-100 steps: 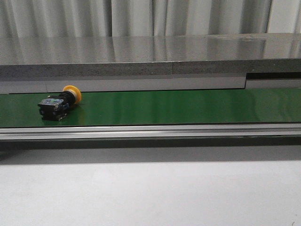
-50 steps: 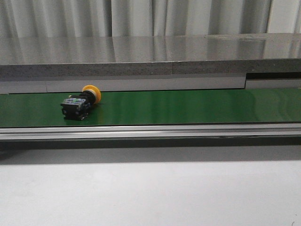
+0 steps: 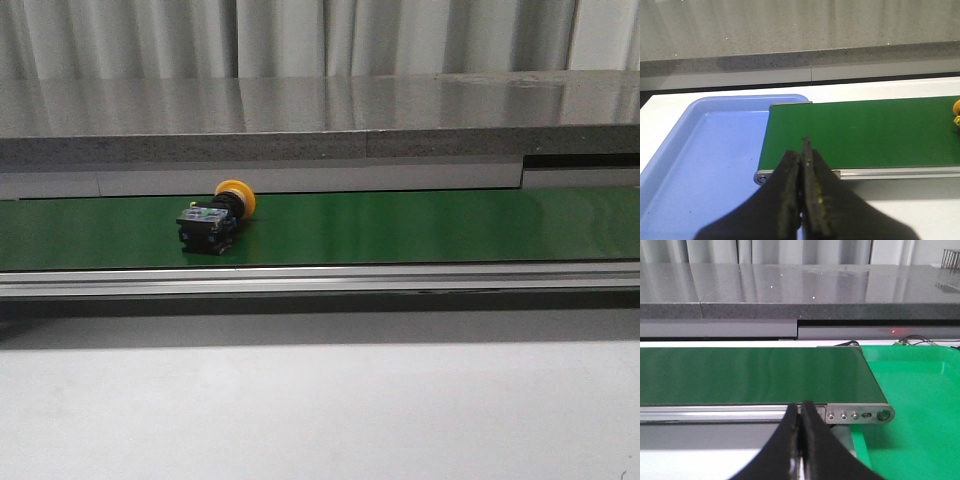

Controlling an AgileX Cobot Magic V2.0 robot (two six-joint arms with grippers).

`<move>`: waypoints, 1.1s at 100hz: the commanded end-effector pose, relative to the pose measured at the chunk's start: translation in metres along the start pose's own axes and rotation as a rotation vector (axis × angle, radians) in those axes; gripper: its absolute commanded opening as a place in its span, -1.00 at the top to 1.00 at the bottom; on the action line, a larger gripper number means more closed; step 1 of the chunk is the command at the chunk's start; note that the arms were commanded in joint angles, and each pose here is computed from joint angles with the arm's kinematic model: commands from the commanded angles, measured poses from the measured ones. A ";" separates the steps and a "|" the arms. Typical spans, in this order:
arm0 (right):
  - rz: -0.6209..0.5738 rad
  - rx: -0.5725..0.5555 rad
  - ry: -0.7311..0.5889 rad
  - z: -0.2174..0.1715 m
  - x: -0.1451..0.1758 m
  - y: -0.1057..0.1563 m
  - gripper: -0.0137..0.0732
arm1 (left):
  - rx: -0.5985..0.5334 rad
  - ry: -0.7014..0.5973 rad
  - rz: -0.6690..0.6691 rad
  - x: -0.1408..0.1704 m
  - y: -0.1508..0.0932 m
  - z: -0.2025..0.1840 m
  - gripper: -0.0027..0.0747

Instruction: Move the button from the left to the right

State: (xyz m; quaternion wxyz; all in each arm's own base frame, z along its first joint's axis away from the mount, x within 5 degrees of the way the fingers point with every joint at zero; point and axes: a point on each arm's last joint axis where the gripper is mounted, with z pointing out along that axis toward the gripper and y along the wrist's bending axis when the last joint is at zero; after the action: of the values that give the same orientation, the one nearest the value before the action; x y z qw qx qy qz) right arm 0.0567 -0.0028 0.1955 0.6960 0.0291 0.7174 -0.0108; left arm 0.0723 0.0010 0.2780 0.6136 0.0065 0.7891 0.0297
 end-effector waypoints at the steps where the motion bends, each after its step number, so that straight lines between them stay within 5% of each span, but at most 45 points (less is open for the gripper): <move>1: -0.010 0.021 -0.178 -0.003 -0.020 -0.001 0.84 | -0.013 -0.087 -0.016 -0.014 0.002 -0.002 0.98; 26: -0.011 0.021 -0.312 -0.013 -0.061 -0.001 0.84 | -0.012 -0.088 -0.018 -0.014 0.002 -0.002 0.98; 40: -0.012 0.011 -0.274 -0.014 -0.094 0.001 0.84 | -0.013 -0.089 -0.019 -0.014 0.002 -0.002 0.98; 77: -0.015 -0.036 0.248 0.042 -0.169 0.007 0.84 | -0.013 -0.089 -0.019 -0.014 0.002 -0.002 0.98; 92: -0.001 -0.055 0.450 0.076 -0.178 0.009 0.84 | -0.013 -0.089 -0.019 -0.014 0.002 -0.002 0.98; 110: 0.070 -0.085 0.541 0.105 -0.173 0.012 0.83 | -0.013 -0.089 -0.019 -0.014 0.002 -0.002 0.98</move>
State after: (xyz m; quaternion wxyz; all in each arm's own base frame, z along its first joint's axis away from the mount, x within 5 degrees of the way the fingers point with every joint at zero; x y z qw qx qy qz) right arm 0.1545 -0.0012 0.3556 0.4616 0.0140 0.8863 0.0341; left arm 0.0723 0.0010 0.2780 0.6136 0.0064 0.7890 0.0295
